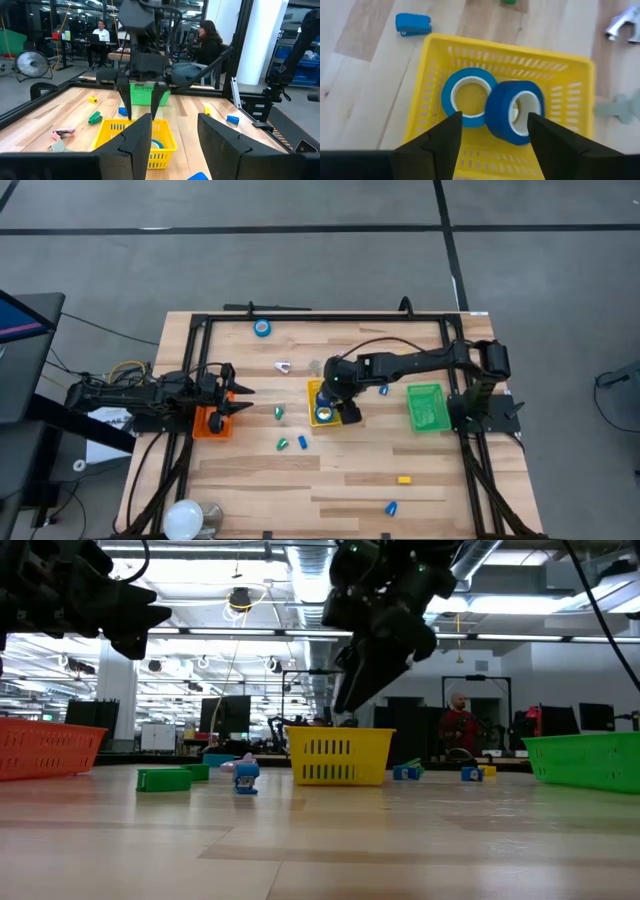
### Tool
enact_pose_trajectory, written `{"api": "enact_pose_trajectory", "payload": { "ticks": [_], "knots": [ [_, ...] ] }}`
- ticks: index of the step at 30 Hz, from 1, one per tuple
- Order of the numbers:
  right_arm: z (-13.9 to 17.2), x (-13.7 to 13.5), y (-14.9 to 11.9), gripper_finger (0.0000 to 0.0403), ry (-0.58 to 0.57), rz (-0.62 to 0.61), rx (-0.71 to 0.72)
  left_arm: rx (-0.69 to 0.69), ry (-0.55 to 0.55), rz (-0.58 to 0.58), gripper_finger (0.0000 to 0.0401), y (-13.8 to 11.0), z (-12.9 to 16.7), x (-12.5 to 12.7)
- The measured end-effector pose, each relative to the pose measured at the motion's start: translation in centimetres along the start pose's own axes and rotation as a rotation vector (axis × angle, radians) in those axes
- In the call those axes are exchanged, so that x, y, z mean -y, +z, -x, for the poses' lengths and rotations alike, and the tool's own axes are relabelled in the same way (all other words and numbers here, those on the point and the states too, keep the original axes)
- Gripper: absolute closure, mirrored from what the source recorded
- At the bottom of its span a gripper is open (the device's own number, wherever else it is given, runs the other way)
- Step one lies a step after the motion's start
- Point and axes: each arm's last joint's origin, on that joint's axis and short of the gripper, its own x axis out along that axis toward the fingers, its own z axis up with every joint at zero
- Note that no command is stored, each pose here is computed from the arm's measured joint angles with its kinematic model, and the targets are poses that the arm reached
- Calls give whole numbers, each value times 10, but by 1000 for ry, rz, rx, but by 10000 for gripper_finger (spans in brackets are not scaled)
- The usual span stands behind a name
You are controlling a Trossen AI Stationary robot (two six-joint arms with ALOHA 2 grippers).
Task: Pick and place Stapler, Stapler remover, tape
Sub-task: Put the blue stapler into the green basket
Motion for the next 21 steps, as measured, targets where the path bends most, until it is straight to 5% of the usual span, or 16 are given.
{"api": "enact_pose_trajectory", "payload": {
  "ticks": [14,21],
  "knots": [
    [49,44,-26,204,-66,-140,-58,5,-1,0,251,0,0,0],
    [55,52,-44,206,-21,-38,-185,5,-1,0,251,0,0,0]
  ]
}}
